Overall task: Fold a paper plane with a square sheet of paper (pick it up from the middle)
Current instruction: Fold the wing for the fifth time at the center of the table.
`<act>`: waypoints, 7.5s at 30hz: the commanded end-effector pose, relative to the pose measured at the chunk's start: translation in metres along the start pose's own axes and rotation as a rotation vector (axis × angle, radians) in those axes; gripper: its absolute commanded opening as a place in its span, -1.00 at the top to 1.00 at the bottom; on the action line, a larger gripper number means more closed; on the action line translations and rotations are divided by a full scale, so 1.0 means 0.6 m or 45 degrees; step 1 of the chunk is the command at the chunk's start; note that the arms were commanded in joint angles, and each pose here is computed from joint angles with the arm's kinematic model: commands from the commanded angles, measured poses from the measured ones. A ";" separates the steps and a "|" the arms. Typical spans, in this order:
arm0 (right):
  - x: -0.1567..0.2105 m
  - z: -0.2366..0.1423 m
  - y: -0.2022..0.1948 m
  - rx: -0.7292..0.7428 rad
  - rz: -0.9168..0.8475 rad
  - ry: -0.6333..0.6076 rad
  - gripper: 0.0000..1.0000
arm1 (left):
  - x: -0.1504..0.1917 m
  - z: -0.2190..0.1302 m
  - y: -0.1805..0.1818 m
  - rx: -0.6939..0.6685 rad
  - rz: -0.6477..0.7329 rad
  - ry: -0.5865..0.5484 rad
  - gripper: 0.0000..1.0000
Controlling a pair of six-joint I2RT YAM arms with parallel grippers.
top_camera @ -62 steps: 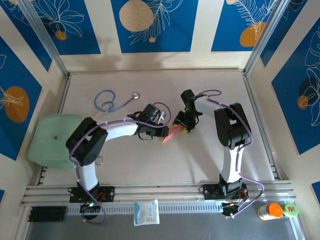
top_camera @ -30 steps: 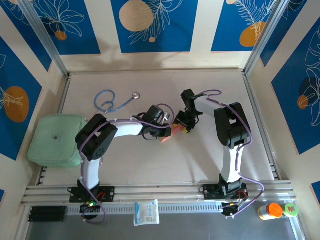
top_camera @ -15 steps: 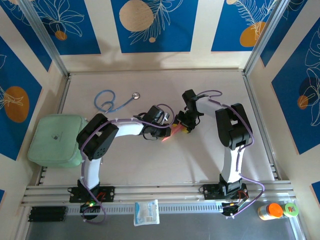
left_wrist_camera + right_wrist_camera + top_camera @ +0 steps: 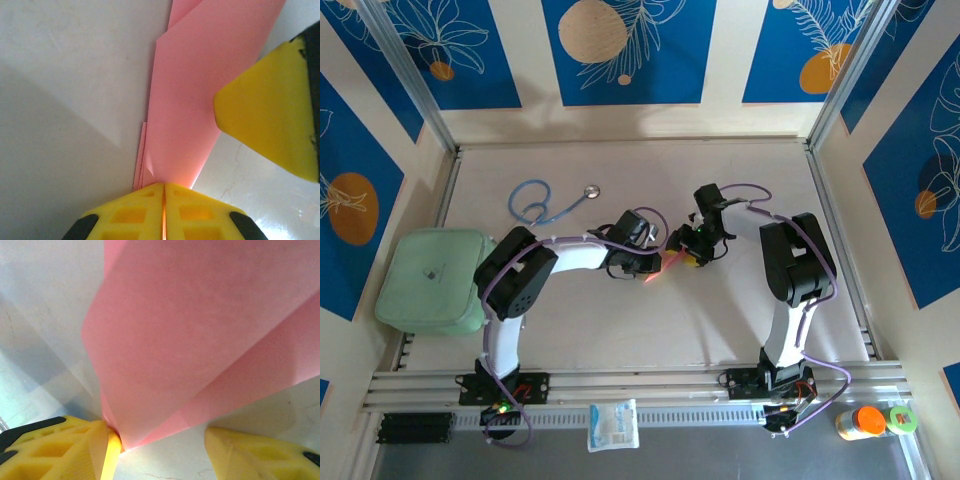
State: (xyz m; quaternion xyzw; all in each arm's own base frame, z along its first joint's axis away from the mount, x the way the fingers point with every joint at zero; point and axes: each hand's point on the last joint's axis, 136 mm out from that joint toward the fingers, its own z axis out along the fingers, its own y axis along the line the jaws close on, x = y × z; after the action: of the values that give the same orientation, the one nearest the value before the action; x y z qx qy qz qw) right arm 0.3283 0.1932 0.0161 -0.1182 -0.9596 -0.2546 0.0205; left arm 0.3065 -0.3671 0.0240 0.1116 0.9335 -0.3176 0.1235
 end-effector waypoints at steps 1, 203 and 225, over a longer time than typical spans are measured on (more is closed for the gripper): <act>0.014 0.077 -0.086 0.202 -0.027 0.049 -0.15 | 0.018 0.012 0.023 -0.069 -0.027 0.059 0.82; 0.016 0.091 -0.074 0.095 -0.109 -0.035 0.83 | -0.001 -0.058 -0.017 0.118 -0.319 -0.198 0.60; 0.017 0.096 -0.088 0.143 -0.067 -0.016 0.84 | 0.020 -0.024 0.004 0.113 -0.460 -0.169 0.57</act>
State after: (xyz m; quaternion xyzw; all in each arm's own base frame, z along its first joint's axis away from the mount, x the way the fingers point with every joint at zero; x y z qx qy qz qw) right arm 0.3512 0.2231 0.0112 -0.0441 -0.9402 -0.3306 -0.0688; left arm 0.2955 -0.3564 0.0413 -0.0664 0.9086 -0.3931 0.1246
